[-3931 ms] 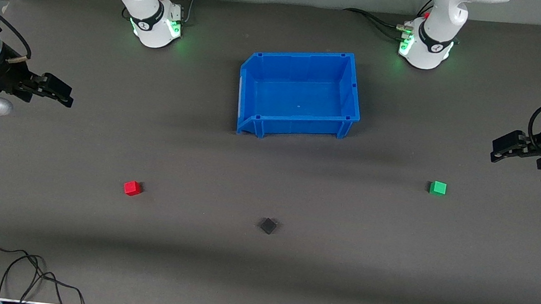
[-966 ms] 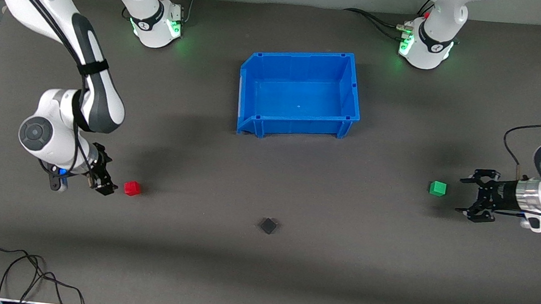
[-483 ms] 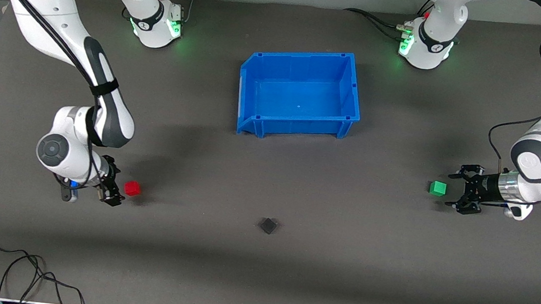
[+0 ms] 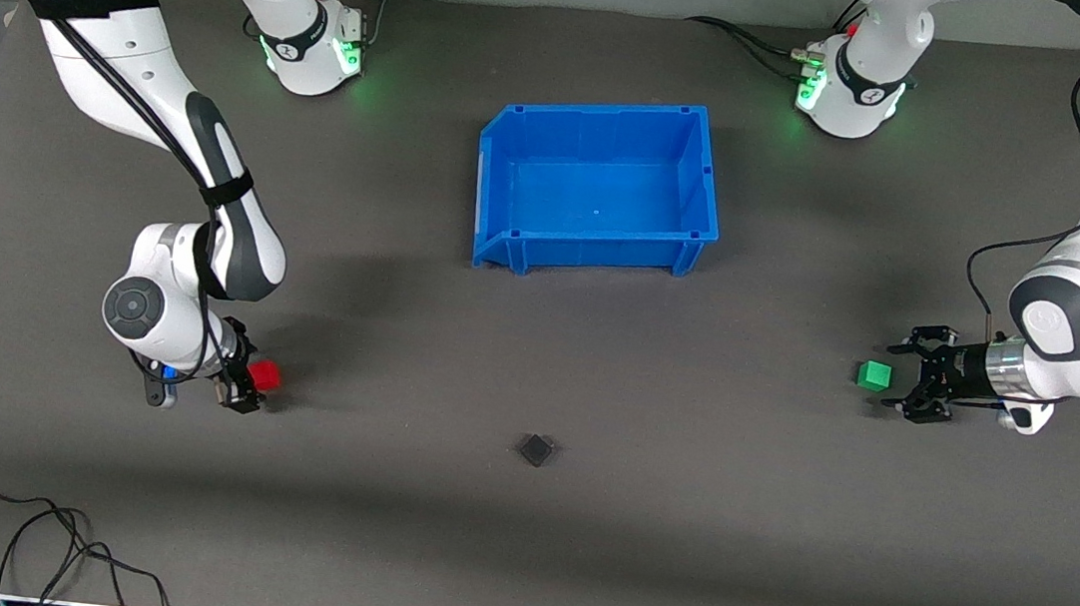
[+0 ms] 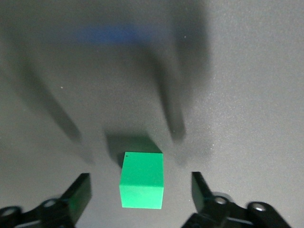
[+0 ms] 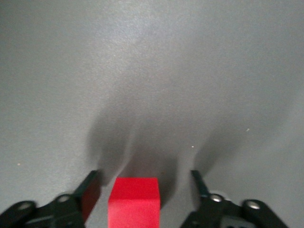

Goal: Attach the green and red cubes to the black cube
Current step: 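Close the right gripper on the red cube while the left gripper grasps green, then carry the red cube and green cube toward the black cube, then press the red and green cubes against the black cube from both sides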

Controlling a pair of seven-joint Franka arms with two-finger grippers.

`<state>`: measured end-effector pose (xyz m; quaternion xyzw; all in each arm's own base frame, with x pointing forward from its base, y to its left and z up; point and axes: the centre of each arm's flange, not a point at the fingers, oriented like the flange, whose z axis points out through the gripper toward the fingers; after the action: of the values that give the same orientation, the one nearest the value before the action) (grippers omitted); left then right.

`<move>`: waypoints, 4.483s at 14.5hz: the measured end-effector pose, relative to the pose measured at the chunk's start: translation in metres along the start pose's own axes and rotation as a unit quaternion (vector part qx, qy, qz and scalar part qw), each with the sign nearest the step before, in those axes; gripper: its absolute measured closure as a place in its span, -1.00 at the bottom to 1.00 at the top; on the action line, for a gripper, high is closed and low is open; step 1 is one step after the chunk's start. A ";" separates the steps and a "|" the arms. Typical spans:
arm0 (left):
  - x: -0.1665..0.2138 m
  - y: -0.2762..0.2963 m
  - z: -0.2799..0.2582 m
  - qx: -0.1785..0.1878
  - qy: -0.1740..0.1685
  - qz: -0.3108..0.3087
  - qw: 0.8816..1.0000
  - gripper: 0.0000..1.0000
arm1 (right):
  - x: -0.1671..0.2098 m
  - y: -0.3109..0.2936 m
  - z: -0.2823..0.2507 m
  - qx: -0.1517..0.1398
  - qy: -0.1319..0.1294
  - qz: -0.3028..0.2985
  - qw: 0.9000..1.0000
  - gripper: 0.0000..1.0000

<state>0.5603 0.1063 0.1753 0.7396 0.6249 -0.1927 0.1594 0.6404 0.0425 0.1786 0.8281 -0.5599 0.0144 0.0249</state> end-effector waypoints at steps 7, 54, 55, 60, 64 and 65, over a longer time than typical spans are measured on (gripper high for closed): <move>-0.001 0.001 0.000 -0.003 -0.002 -0.002 1.000 0.25 | -0.005 -0.009 -0.009 0.011 0.000 -0.005 1.000 0.22; -0.291 0.191 0.094 -0.130 0.002 -0.068 0.989 0.26 | -0.321 -0.173 -0.004 0.098 -0.167 0.299 0.934 0.22; -0.291 0.191 0.094 -0.130 0.002 -0.069 0.989 0.26 | -0.322 -0.174 -0.004 0.099 -0.167 0.299 0.934 0.22; -0.291 0.191 0.094 -0.131 0.002 -0.069 0.989 0.26 | -0.344 -0.172 -0.005 0.100 -0.170 0.285 0.938 0.22; -0.297 0.191 0.097 -0.128 0.001 -0.065 0.990 0.26 | -0.357 -0.170 -0.006 0.106 -0.164 0.260 0.946 0.22; -0.303 0.189 0.101 -0.125 0.001 -0.062 0.990 0.26 | -0.359 -0.170 -0.006 0.108 -0.160 0.250 0.949 0.22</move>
<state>0.6944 -0.2349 0.2323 0.6740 0.6887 -0.1216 0.2382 0.6643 0.4383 0.1618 0.6507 -0.7405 -0.0521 -0.1596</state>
